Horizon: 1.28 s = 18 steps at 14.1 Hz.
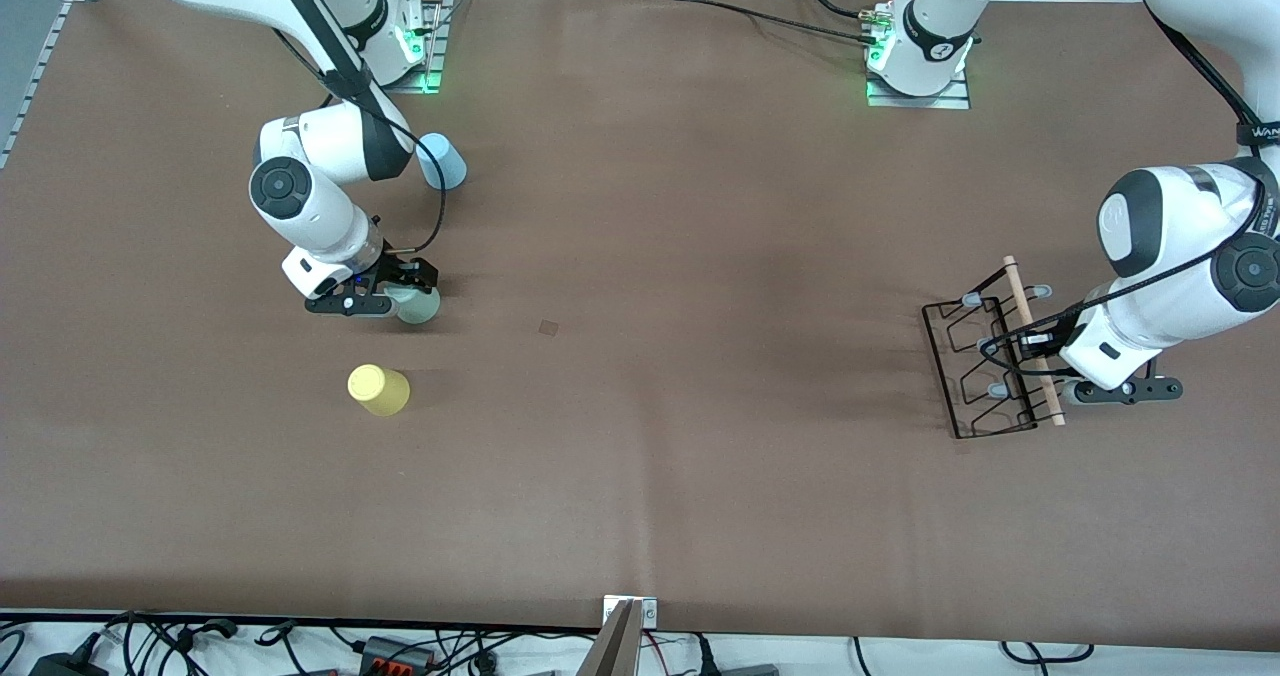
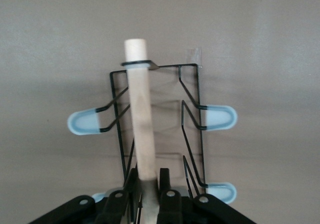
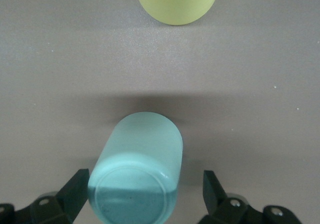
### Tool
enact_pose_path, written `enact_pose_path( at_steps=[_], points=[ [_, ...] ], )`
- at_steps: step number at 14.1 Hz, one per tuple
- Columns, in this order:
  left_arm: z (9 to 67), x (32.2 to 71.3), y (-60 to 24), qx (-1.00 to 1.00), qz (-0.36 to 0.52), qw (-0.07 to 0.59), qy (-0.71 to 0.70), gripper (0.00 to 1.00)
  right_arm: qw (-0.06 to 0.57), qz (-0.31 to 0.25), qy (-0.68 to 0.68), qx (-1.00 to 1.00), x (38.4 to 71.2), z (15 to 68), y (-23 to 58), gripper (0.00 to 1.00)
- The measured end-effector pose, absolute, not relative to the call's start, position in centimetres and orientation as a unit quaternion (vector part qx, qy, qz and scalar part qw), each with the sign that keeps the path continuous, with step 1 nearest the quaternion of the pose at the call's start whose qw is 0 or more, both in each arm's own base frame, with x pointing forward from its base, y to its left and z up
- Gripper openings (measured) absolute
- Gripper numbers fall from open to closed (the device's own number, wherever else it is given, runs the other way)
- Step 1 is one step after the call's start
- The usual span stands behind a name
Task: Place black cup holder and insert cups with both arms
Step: 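Carry the wire rack by its dowel with the left gripper to mid-table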
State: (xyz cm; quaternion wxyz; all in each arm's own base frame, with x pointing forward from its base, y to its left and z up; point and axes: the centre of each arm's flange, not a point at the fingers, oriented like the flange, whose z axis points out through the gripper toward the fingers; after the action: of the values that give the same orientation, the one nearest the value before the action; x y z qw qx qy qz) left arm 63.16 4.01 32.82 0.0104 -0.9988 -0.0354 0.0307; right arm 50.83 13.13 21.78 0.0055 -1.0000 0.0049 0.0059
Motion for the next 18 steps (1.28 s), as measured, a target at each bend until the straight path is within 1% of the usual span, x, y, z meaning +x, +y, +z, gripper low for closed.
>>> enact_pose_path(
  at_steps=[1, 5, 8, 10, 12, 15, 18],
  points=[
    [32.9, 63.1, 3.9, -0.999, 0.034, 0.01, -0.036, 0.16, 0.006, 0.005, 0.005, -1.0, 50.8, 21.7, 13.1, 1.0],
    [33.9, 63.3, 3.1, -0.999, 0.033, 0.009, -0.029, 0.16, 0.007, 0.003, 0.005, -1.0, 50.8, 21.6, 13.1, 1.0],
    [38.1, 64.3, -0.2, -0.999, 0.039, 0.001, -0.004, 0.16, 0.007, 0.002, 0.006, -1.0, 50.9, 21.6, 13.1, 1.0],
    [41.8, 64.6, -4.7, -0.999, 0.031, -0.009, 0.023, 0.16, 0.007, 0.002, 0.006, -1.0, 50.9, 21.7, 13.1, 1.0],
    [43.9, 64.3, -10.2, -0.999, 0.02, -0.021, 0.045, 0.16, 0.008, -0.002, 0.006, -1.0, 51.0, 21.7, 13.1, 1.0],
    [44.2, 62.5, -18.2, -0.998, 0.024, -0.035, 0.041, 0.16, 0.012, -0.015, 0.005, -1.0, 51.2, 22.0, 13.3, 1.0],
    [43.9, 59.5, -27.1, -0.999, 0.027, -0.041, 0.012, 0.16, 0.014, -0.024, 0.0, -1.0, 51.3, 22.1, 13.9, 1.0]
  ],
)
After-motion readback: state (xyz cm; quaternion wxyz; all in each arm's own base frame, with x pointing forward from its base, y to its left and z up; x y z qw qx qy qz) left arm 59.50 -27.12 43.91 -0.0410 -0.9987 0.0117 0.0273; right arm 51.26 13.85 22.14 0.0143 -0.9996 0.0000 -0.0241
